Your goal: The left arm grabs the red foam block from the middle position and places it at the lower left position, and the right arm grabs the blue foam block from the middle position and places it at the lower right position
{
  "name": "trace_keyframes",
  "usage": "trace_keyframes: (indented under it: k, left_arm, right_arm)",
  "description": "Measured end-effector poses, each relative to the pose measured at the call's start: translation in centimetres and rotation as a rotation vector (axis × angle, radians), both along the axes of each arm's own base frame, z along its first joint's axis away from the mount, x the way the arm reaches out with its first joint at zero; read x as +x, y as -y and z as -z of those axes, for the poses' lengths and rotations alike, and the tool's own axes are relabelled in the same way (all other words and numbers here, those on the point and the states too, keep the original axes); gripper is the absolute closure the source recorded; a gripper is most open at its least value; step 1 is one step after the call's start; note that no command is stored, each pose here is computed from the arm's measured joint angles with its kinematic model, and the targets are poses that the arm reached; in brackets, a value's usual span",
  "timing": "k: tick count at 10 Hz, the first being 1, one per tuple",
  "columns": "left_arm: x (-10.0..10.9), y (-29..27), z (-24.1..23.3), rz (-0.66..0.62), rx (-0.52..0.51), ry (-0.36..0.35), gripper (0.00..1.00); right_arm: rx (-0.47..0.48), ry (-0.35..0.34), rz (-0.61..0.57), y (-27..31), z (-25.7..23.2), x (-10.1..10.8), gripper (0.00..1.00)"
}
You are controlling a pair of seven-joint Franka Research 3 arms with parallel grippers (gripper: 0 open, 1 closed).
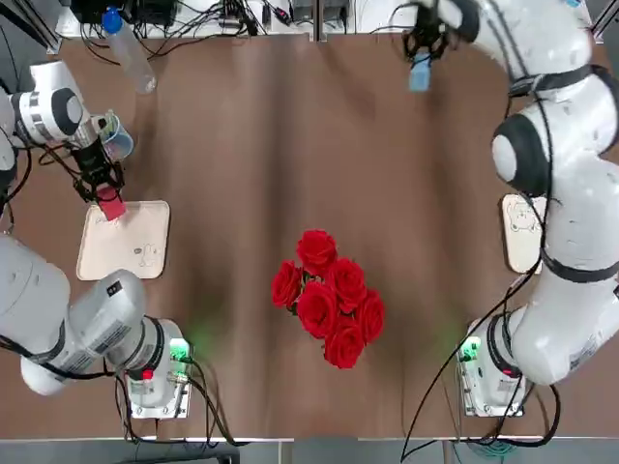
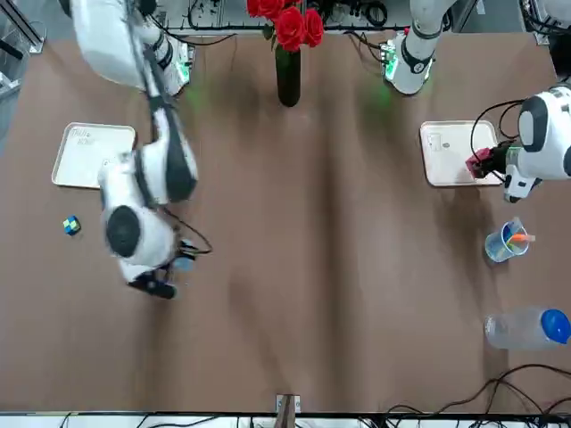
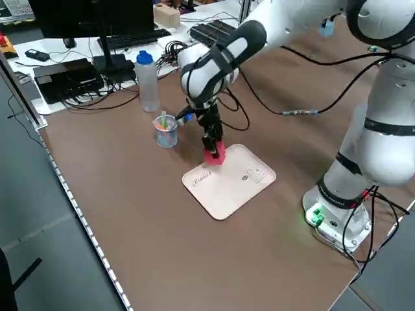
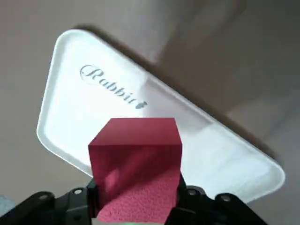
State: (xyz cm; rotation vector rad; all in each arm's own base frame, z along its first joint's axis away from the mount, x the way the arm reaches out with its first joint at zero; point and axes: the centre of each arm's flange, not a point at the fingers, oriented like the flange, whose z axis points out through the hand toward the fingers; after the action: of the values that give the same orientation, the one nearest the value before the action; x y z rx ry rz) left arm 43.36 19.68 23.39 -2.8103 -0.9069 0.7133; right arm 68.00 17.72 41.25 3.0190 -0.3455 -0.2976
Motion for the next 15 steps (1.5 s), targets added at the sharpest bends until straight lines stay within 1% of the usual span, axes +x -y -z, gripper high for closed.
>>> trace_keyframes:
  k: [2,4,5,6,7,9,10,11,12,13,14,15]
  left_arm:
    - [-1.0,-0.6,1.5,0.013,0.002,-0.038,0.42]
    - [-1.8,-1.4,2.8,0.022,0.006,-0.061,0.41]
    - [-1.9,-1.6,3.3,0.019,0.000,-0.065,0.29]
    - [-1.9,-1.5,3.5,0.019,-0.003,-0.066,0.14]
    - [-1.7,-1.4,3.4,0.020,-0.001,-0.064,0.01]
    - [-1.0,-0.9,1.7,0.033,0.013,-0.065,0.00]
    - [-0.1,-0.2,-0.2,0.052,0.029,-0.059,0.00]
    - [1.3,0.8,-2.6,0.079,0.050,-0.038,0.00]
    - [3.1,2.3,-5.3,0.109,0.060,0.011,0.00]
    - [5.4,5.0,-8.1,0.142,0.056,0.077,0.00]
    - [7.6,7.7,-10.8,0.169,0.042,0.144,0.00]
    - [9.7,9.5,-13.5,0.177,0.025,0.214,0.00]
  right_arm:
    - [-0.007,-0.031,-0.041,7.7,-2.0,0.5,0.51]
    - [-0.041,-0.066,-0.088,13.5,-0.7,0.7,0.51]
    - [-0.039,-0.080,-0.103,16.0,0.1,0.7,0.50]
    - [-0.025,-0.085,-0.114,19.0,0.6,0.8,0.50]
    - [-0.003,-0.087,-0.125,22.7,1.3,0.6,0.50]
    - [0.034,-0.098,-0.123,29.2,2.3,-0.3,0.50]
    - [0.038,-0.097,-0.108,31.2,2.3,-0.7,0.50]
    - [0.048,-0.096,-0.118,33.3,2.1,-1.1,0.50]
    - [0.065,-0.095,-0.146,36.1,1.7,-1.9,0.50]
    - [0.086,-0.094,-0.164,39.9,1.7,-3.1,0.50]
    - [0.099,-0.077,-0.169,44.1,2.3,-4.8,0.50]
    - [0.100,-0.043,-0.165,47.6,3.9,-7.0,0.50]
